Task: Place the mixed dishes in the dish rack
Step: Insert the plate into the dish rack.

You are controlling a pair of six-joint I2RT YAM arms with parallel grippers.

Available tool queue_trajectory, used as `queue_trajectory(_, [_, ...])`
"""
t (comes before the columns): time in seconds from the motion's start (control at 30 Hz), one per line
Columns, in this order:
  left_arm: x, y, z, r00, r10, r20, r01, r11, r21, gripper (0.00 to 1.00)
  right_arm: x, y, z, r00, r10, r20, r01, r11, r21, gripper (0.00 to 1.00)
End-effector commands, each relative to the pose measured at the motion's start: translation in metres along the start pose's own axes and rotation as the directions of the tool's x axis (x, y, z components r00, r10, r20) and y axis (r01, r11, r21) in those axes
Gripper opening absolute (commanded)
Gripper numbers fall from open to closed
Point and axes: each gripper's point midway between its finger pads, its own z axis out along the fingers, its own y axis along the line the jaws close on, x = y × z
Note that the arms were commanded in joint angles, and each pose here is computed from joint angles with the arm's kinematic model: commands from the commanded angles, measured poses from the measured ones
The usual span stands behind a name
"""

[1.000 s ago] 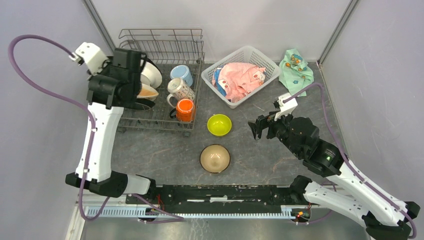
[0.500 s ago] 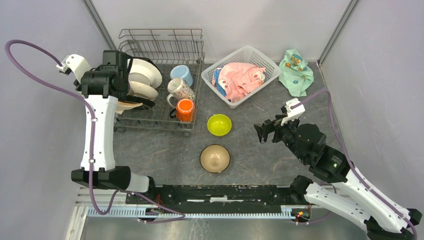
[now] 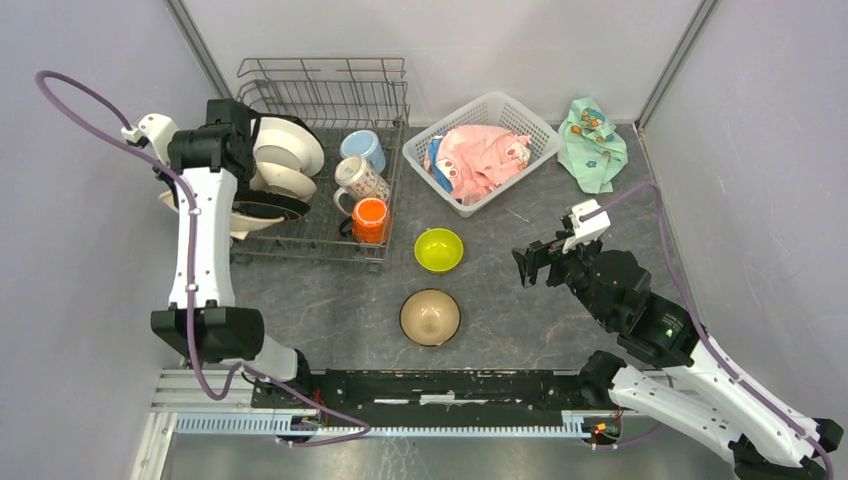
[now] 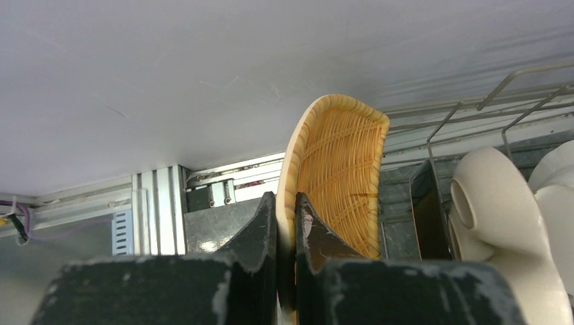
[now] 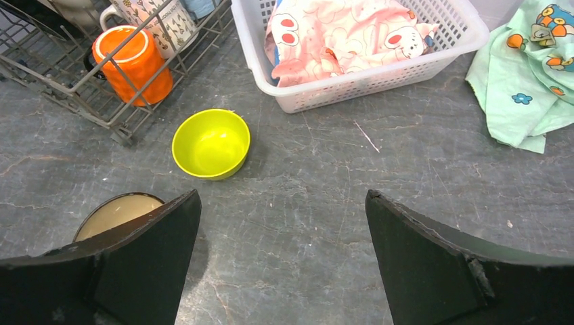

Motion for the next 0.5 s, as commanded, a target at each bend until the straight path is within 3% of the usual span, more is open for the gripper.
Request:
queue_trajectory(0.0, [-0.003,-0.013,0.008,0.998,-0.051,0.042,0.052,0.998,-0.03,0.02,-0.007,-0.009,-0.002,0.999,-0.001,0.049,-0.001,0.999,0.039,0.98])
queue_trajectory(0.47, [0.019,-0.04,0.019,1.0,-0.025,-0.018,0.025,0.999,-0.034,0.02,-0.012,-0.02,-0.006,0.996,0.022,0.091,-0.031,0.995,0.09,0.98])
